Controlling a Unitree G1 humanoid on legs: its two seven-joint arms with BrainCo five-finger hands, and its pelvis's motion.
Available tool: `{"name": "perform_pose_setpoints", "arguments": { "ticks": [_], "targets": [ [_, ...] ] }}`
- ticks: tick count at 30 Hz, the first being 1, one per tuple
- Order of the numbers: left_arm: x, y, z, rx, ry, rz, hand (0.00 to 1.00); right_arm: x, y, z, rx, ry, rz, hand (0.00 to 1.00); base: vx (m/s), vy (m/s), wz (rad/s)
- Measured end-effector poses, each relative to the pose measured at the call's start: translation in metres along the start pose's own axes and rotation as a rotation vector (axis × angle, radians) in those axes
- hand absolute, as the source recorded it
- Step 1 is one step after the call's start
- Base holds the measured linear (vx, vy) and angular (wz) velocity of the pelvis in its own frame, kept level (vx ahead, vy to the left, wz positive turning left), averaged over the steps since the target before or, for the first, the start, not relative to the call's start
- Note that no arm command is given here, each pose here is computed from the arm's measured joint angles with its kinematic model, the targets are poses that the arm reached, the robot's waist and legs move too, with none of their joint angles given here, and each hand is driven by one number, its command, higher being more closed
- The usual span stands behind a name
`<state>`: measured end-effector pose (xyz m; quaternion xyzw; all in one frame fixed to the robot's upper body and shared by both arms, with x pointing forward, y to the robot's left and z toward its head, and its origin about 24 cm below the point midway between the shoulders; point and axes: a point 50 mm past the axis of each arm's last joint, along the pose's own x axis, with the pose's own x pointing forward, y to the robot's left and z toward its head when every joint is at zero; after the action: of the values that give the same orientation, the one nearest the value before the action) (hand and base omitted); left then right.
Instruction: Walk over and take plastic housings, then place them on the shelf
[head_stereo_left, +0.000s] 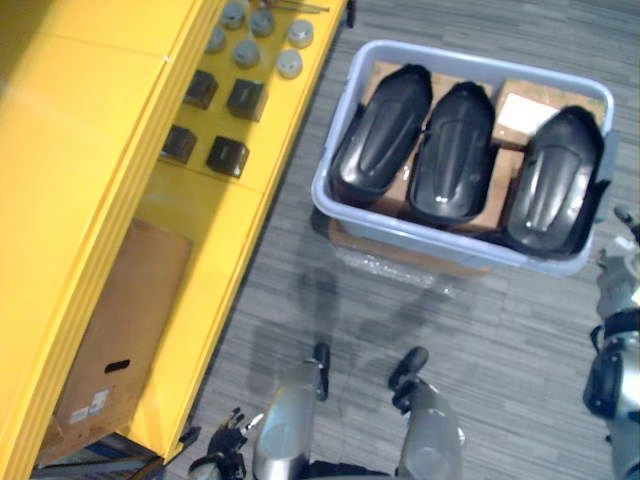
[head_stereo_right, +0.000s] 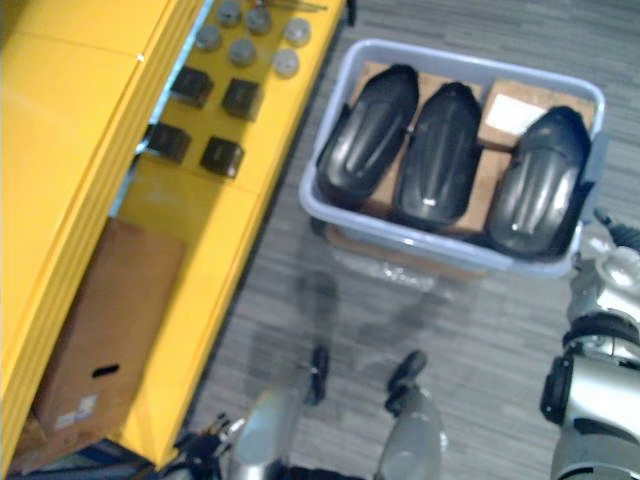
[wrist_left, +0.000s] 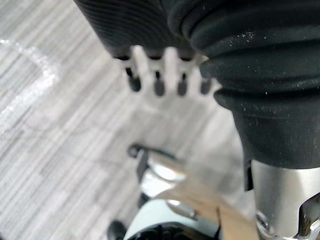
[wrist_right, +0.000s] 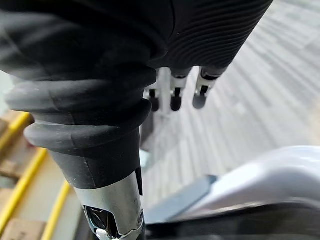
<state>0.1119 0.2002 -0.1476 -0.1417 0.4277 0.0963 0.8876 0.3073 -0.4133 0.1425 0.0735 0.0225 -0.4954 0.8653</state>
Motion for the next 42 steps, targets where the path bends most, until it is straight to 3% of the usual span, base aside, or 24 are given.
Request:
{"name": "perform_pose_setpoints", "arguments": {
  "ticks": [15,32,42],
  "targets": [
    [0.001,-0.016,-0.006,-0.062,0.009,-0.053,0.00,0.006,0.001,0.037,0.034,-0.033,-0.017,0.00,-0.03,0.014,0.03],
    [0.001,-0.027,-0.010,-0.055,0.014,-0.125,0.00,0.006,0.008,0.052,-0.030,0.046,-0.088,0.00,-0.02,0.032,0.01],
    [0.000,-0.039,-0.014,-0.057,0.029,-0.174,0.00,0.011,-0.015,0.071,-0.096,0.057,-0.179,0.00,0.00,0.037,0.07]
  ]
}}
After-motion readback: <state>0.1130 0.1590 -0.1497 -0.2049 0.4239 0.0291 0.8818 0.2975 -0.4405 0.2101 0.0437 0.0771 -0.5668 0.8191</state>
